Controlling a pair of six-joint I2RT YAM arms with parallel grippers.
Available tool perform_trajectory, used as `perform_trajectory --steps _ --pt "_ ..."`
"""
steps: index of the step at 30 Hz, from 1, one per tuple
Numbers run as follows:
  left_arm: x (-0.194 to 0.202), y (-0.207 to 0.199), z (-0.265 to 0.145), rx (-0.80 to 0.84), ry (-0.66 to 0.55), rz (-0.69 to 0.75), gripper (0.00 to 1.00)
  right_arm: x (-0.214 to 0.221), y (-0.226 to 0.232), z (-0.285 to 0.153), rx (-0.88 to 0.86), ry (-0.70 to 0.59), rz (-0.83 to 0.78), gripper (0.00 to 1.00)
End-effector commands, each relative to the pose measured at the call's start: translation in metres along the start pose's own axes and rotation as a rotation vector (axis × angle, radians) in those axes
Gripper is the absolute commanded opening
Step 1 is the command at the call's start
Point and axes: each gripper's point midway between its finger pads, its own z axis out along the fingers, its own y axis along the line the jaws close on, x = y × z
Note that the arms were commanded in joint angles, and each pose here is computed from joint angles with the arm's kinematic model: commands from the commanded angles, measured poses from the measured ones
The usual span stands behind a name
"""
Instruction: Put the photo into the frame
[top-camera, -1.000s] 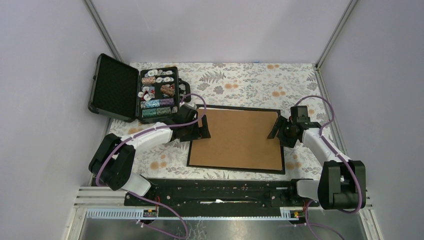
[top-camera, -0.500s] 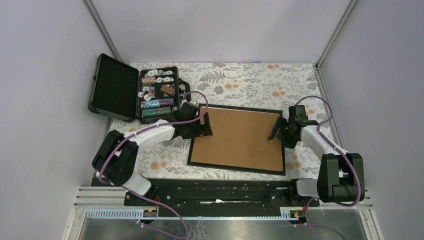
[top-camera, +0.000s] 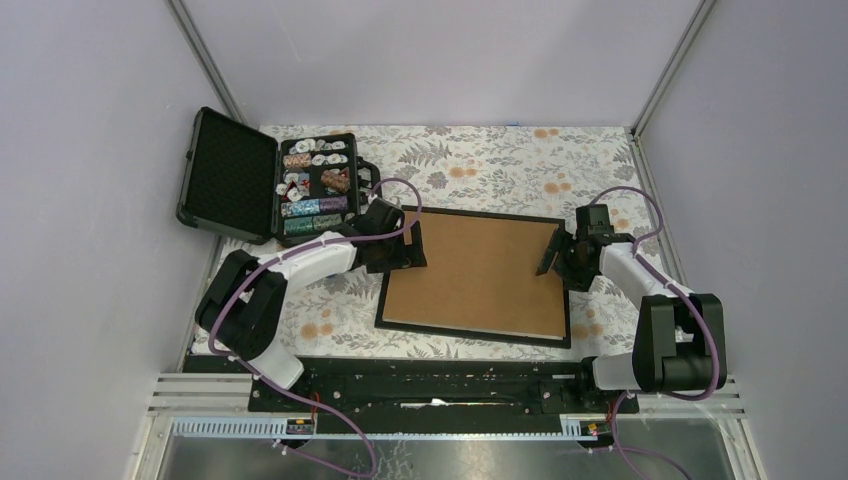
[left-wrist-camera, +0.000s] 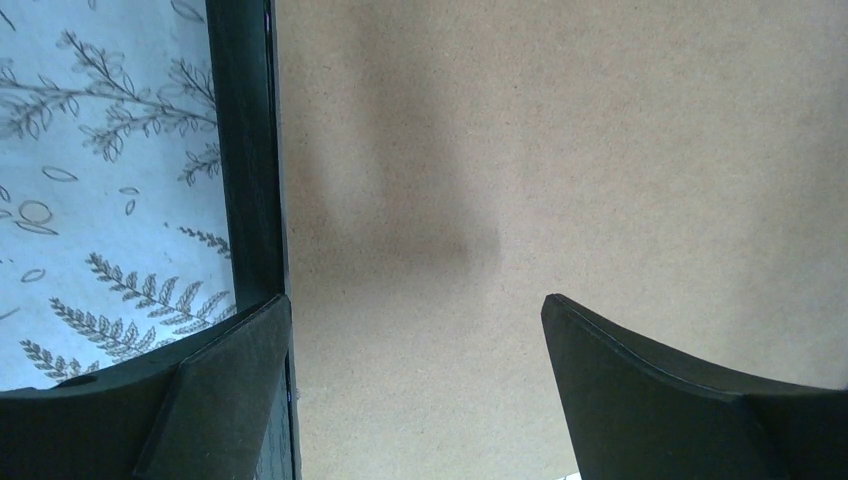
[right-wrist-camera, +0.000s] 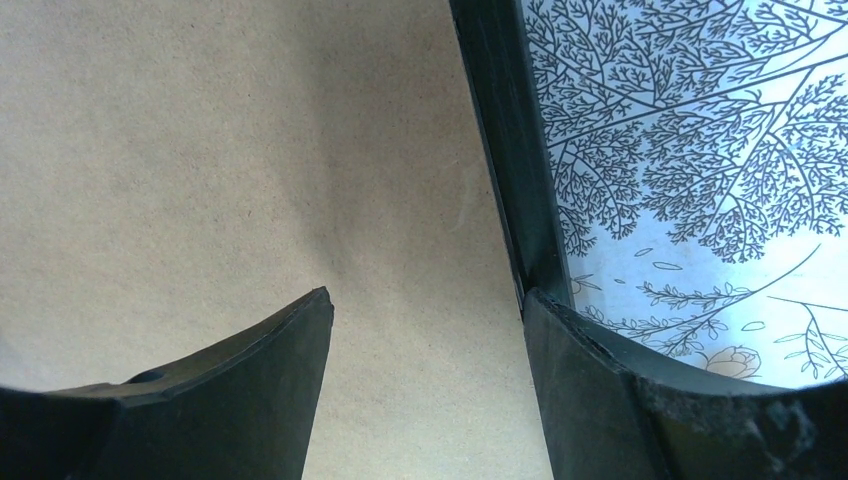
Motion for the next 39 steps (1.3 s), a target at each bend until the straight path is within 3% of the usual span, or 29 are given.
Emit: perform_trajectory --steps 1,12,15,19,24,30,39 --pt "-0.038 -0.027 -0.008 0.057 -0.098 0.042 0.99 -0.012 0.016 -0.002 -0.043 -0.023 -0.026 0.77" --pt "-0.031 -0.011 -0.022 -0.023 -0.073 0.068 0.99 -0.018 0.009 -0.009 0.011 -0.048 -0.038 0.80" --pt "-0.040 -0.005 -0.031 -0.060 -0.118 0.071 0.99 -0.020 0.006 -0.012 0.028 -0.058 -0.042 0.81" --pt "-0.041 -0.014 -0.045 -0.009 -0.132 0.073 0.99 -0.024 0.008 -0.026 0.019 -0.087 -0.068 0.90" --pt "-0.034 -0.011 -0.054 0.010 -0.147 0.061 0.99 0.000 0.034 -0.037 -0.150 -0.022 -0.108 1.00" --pt "-0.009 0.012 -0.047 0.002 -0.149 0.002 0.99 0.045 0.069 -0.036 -0.305 0.079 -0.139 1.00" --pt "0.024 0.002 -0.029 0.140 -0.068 -0.069 0.99 0.055 0.048 -0.014 -0.216 0.101 -0.138 1.00"
